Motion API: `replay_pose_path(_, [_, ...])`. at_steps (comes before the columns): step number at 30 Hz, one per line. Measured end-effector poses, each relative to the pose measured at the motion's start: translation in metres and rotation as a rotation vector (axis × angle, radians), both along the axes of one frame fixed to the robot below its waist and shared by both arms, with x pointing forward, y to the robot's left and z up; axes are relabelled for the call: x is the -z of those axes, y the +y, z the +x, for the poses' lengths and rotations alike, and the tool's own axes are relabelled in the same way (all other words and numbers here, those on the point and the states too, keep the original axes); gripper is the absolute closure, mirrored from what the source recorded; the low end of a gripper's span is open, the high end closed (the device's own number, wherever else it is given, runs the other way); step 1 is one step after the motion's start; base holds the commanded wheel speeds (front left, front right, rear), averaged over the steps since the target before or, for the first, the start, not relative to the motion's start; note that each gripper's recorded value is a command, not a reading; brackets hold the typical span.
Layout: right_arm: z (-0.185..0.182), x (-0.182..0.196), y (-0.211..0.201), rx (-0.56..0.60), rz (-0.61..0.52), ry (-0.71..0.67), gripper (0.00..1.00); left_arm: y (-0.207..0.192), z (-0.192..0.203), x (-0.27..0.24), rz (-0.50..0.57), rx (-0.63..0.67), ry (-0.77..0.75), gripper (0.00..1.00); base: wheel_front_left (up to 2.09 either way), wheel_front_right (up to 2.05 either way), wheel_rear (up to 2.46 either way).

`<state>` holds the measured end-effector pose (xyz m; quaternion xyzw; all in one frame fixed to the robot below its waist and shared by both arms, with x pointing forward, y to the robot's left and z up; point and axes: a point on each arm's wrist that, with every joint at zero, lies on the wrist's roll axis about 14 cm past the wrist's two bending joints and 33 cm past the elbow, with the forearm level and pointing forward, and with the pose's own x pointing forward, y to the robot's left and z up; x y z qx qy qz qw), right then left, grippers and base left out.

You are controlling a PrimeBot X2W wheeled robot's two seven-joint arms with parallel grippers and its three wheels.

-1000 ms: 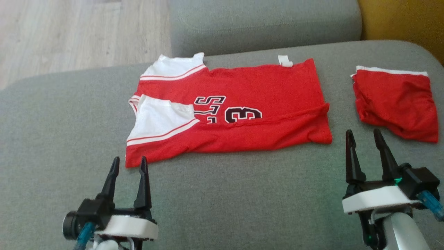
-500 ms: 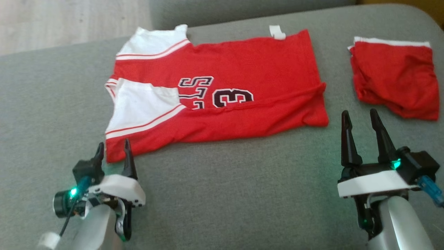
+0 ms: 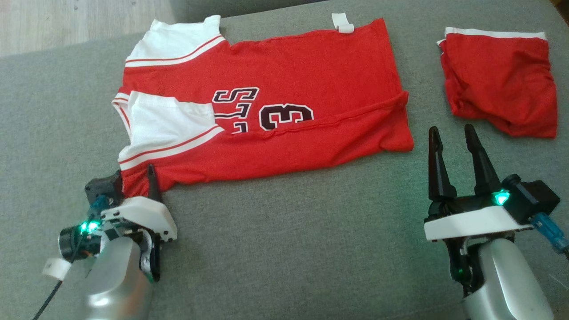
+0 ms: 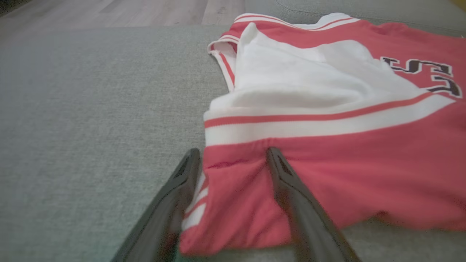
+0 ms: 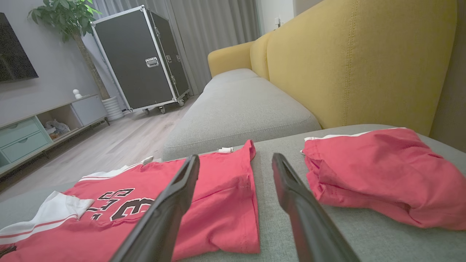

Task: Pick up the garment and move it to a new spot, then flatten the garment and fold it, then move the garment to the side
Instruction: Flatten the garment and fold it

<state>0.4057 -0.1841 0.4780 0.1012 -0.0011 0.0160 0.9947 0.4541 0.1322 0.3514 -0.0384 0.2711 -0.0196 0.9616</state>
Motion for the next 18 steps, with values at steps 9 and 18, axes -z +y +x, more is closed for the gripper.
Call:
replay_pose_path(9, [-0.006, 0.015, -0.002, 0.008, 0.004, 0.055, 0.0, -0.004, -0.005, -0.014, -0.014, 0.041, -0.054, 1.0, 0.0, 0.0, 0.0])
replay_pose_path(18, [0.011, 0.06, 0.0, -0.001, 0.036, 0.288, 0.0, -0.013, -0.004, -0.062, 0.02, 0.141, -0.266, 1.0, 0.0, 0.0, 0.0])
